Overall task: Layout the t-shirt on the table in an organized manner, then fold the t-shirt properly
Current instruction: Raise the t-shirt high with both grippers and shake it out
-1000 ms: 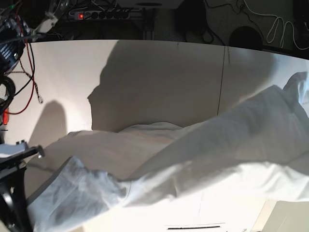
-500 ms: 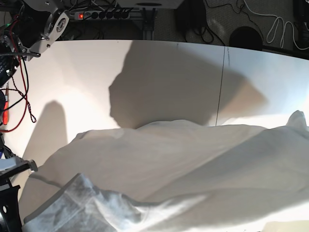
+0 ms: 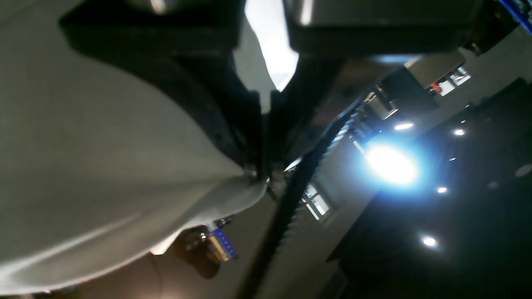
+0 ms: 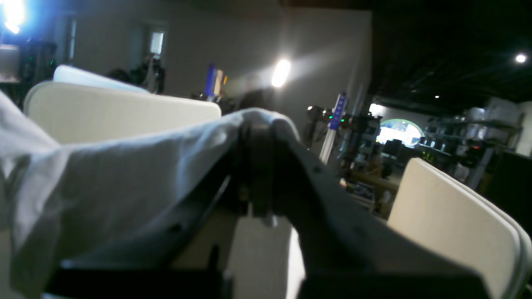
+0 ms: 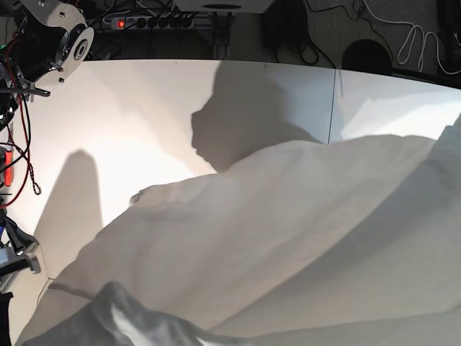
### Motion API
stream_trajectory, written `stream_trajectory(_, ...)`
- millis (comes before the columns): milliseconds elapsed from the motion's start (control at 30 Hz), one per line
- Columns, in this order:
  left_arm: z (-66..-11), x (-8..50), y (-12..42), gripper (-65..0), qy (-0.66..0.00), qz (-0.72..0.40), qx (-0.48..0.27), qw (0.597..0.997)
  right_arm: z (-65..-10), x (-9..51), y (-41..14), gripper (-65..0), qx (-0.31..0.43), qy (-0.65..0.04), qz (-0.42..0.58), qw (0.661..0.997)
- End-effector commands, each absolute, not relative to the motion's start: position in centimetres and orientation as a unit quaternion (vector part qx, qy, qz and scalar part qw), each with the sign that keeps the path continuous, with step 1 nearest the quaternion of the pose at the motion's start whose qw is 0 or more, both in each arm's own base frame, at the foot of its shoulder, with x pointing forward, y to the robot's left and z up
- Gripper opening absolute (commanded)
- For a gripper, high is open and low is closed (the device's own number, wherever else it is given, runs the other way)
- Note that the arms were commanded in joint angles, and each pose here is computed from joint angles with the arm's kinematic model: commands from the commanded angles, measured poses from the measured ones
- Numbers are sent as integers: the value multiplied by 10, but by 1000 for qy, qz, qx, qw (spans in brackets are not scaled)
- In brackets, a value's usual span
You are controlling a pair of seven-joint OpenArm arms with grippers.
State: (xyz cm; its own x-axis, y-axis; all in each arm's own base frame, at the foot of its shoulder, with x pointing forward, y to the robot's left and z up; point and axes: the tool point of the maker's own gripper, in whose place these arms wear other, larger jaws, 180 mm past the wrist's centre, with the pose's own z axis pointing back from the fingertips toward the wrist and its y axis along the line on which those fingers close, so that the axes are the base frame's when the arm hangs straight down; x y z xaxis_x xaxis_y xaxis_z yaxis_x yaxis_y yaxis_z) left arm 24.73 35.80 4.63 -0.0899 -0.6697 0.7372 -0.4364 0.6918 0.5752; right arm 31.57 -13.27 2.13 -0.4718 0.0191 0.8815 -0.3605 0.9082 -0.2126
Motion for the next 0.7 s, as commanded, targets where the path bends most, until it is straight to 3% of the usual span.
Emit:
stream_trajectory(0, 59, 247, 350, -650, -743, -115, 385, 536, 36, 309, -132, -650, 96, -853, 191, 477)
stream_trajectory(333, 20, 272, 355, -650, -731, -109, 335, 584, -1, 353, -139, -650, 122, -815, 167, 542)
stream_trajectory(667, 36, 270, 355, -650, -750, -99, 337, 561, 28, 310, -111, -650, 125, -837, 220, 485)
